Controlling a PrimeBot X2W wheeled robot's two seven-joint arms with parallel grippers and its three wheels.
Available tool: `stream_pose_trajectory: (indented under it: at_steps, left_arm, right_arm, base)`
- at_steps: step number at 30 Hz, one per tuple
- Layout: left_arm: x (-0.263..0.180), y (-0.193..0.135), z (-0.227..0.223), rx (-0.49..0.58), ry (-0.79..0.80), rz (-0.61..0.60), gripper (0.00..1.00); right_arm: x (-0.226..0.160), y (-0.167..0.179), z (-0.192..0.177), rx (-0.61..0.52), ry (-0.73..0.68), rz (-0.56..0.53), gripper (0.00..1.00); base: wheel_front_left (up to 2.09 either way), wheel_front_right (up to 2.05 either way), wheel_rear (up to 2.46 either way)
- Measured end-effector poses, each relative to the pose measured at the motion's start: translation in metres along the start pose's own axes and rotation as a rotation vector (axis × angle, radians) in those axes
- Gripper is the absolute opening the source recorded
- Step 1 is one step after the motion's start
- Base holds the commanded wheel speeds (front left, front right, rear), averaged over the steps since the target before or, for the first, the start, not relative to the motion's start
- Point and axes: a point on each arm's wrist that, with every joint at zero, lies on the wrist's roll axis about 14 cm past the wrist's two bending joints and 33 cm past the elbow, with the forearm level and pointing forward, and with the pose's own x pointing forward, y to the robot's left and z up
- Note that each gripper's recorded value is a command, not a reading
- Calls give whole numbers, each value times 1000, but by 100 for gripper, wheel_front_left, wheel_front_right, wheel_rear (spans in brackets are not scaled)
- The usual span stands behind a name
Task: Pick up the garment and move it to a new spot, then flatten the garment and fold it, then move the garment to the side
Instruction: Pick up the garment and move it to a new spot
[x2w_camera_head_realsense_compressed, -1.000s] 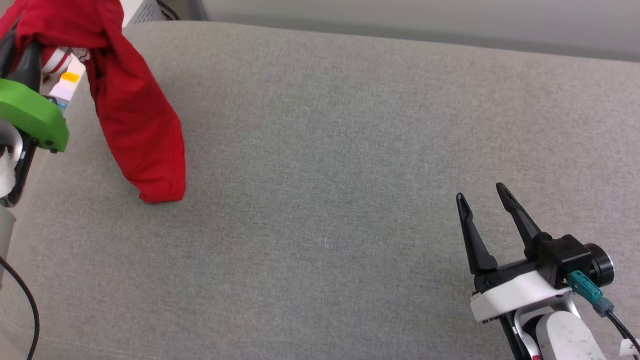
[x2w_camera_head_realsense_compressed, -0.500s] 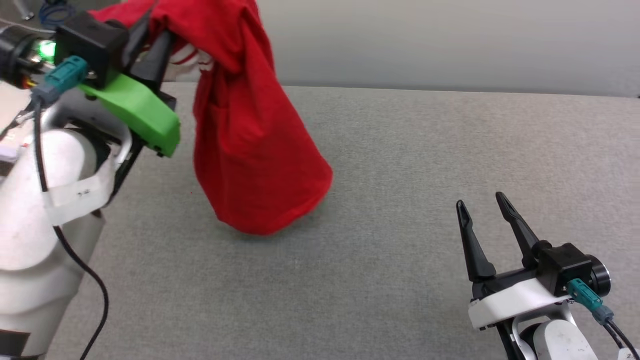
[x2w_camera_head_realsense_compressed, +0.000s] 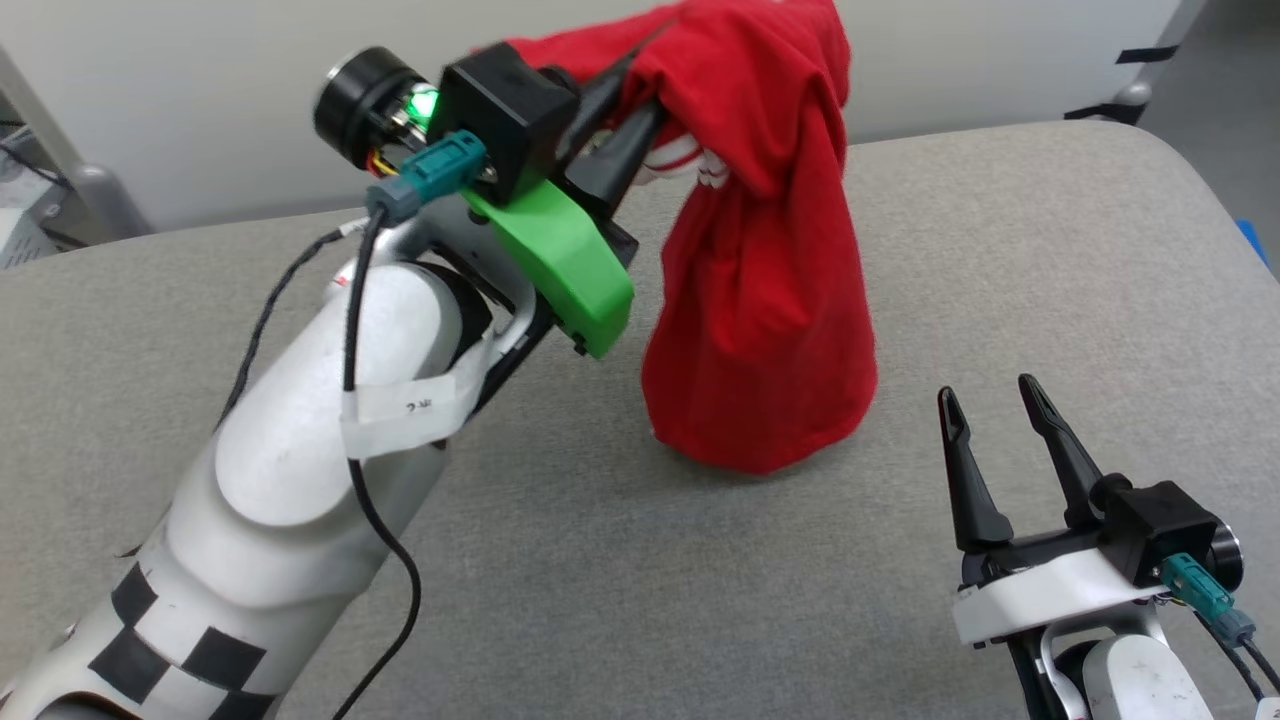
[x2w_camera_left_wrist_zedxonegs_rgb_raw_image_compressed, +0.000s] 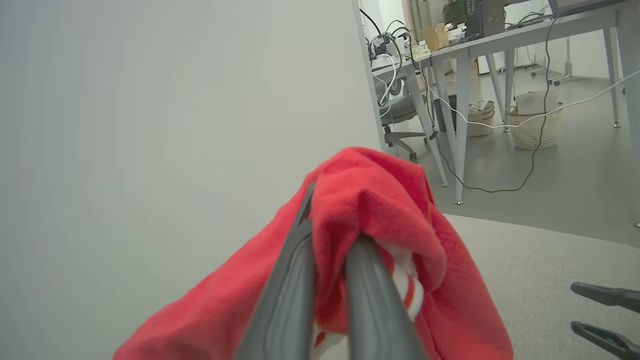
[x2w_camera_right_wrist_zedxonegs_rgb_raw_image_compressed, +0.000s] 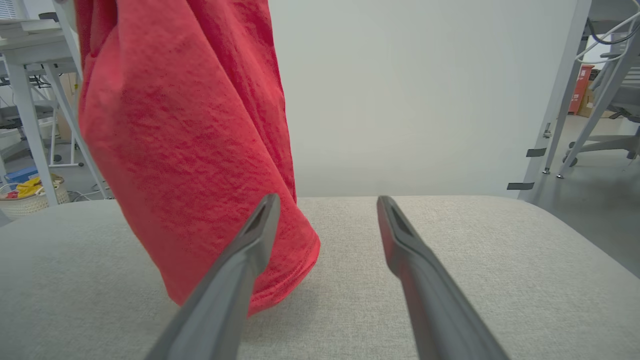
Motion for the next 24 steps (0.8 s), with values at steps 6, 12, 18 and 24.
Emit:
stream_pose_trajectory:
  at_steps: [6,12,18,24]
  left_arm:
    - [-13,-23,-95,-48,260,-73,0]
    - [-68,-23,-206,-52,631,-118,0]
    - [-106,-10,-251,-46,816,-143,100]
    - [-106,49,-240,0,746,23,100]
  right_arm:
    - [-9,-19,-3,-2,17,-62,100]
    - [-7,-22,-13,-1,47,-72,100]
    - [-2,-20,-21,1,68,-64,100]
    - [5,-11,-22,8,65,-35,100]
  base:
    - [0,0,0]
    - [0,0,0]
    - [0,0,0]
    - [0,0,0]
